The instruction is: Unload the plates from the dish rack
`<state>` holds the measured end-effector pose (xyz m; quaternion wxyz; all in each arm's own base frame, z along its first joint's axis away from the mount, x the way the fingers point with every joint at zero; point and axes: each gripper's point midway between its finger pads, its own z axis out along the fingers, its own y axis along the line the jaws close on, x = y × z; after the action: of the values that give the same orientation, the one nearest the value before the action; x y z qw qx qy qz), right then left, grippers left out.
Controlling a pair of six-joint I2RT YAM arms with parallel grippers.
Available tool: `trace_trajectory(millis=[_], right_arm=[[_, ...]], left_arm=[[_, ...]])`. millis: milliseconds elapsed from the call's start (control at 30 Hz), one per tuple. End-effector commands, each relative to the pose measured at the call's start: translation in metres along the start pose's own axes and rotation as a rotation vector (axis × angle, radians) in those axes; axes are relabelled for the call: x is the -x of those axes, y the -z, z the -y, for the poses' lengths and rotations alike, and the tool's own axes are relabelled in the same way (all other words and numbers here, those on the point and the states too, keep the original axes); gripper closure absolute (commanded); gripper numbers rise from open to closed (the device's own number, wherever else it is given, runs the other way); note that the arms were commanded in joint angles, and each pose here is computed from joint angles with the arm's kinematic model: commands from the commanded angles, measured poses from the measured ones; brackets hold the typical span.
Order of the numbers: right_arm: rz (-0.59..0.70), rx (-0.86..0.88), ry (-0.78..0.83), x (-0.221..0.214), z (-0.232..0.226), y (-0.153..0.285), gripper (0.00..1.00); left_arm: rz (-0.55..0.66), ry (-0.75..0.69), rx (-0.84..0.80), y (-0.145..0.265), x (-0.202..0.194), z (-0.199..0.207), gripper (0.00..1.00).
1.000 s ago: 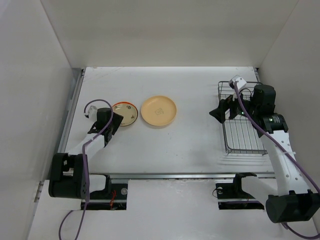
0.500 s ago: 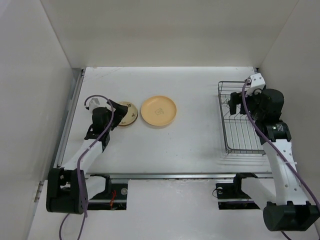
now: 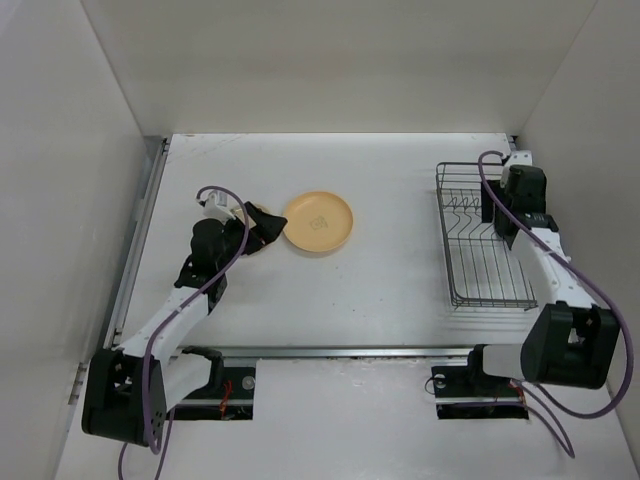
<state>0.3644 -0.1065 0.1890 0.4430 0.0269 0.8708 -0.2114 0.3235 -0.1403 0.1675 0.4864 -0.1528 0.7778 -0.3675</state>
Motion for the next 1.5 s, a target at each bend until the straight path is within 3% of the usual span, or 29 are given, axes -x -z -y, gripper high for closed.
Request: trace_trajectory(millis=[0, 467, 800, 1233, 1467], right_arm=[[0.049, -0.14, -0.032, 0.023, 0.033, -0.005, 0.13], [-0.016, -0.226, -0.018, 0.014, 0.049, -0.03, 0.13], [-0.038, -0.165, -0.037, 0.015, 0.056, -0.043, 0.15], [-0.069, -0.004, -0.061, 0.026, 0.051, -0.063, 0.42], [-0.11, 0.015, -0.084, 0.017, 0.061, -0.071, 0.48]], left_arm=[[0.033, -0.045, -0.072, 0.001, 0.012, 0.019, 0.04], [-0.011, -0.042, -0.083, -0.003, 0.003, 0.02, 0.01], [-0.01, -0.051, -0.083, -0.003, 0.003, 0.019, 0.01], [-0.01, -0.063, -0.095, -0.003, 0.003, 0.022, 0.01], [-0.01, -0.063, -0.095, -0.003, 0.003, 0.022, 0.01]])
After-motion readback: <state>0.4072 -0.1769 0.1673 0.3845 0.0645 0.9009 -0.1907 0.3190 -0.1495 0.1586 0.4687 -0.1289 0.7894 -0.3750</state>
